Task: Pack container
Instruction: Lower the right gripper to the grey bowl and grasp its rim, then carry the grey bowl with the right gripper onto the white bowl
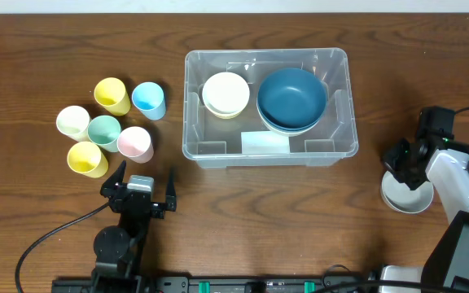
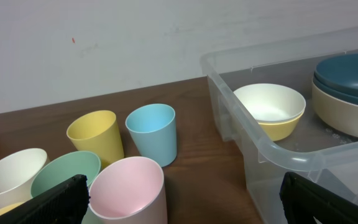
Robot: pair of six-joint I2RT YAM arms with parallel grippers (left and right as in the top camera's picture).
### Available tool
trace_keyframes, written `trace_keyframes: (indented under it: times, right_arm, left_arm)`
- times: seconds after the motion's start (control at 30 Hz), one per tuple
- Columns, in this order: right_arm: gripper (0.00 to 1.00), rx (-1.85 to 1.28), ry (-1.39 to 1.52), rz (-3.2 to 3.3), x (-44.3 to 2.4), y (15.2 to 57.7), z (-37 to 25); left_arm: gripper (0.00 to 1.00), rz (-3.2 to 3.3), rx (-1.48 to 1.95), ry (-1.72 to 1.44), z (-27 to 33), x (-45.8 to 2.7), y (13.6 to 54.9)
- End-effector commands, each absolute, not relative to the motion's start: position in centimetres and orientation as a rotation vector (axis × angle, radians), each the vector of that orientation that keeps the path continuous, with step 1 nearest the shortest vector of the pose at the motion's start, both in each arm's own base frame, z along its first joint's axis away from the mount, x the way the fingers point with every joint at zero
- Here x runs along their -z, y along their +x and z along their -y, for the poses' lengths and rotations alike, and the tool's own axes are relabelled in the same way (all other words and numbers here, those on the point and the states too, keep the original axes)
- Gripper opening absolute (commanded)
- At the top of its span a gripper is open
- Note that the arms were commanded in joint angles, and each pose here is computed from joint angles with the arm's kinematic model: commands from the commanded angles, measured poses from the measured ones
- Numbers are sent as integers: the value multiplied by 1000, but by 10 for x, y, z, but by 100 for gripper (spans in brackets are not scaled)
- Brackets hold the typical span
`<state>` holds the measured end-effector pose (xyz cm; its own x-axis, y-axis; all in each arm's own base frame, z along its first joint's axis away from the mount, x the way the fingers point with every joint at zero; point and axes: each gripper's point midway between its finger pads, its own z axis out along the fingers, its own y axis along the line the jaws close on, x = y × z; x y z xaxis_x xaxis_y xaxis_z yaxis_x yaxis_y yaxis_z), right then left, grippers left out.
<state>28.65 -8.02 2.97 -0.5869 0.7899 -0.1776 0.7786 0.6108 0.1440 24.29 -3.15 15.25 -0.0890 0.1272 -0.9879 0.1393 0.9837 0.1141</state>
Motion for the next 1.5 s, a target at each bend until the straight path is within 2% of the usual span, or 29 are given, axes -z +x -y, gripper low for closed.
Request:
trace_keyframes:
  times: [0.0,0.17,0.37,0.5,0.93,1.13,1.47]
  right_arm:
    - [7,-55,1283,-2611,-29,286,82]
    - [1,-56,1280,-2611,-29,286,82]
    - [1,-56,1231,-2611,-32,291,84]
    - [1,-80,1141,-2613,-49,307,85]
    - [1,-98,816,-2579,-201,354,88]
    - [1,-281,324,-2585,-254,371,22]
    - [1,-268,-350,-2438,-278,381,-141]
  left_arm:
    - [98,-1711,1,207,30,-137,242]
    - [98,-1711,1,207,30,-137,242]
    - [98,-1711,1,208,30,-137,242]
    - [98,-1711,1,207,30,-137,242]
    - [98,-1711,1,208,30,-137,242]
    - [98,-1711,1,207,30,-137,242]
    - [98,-1711,1,207,30,-137,242]
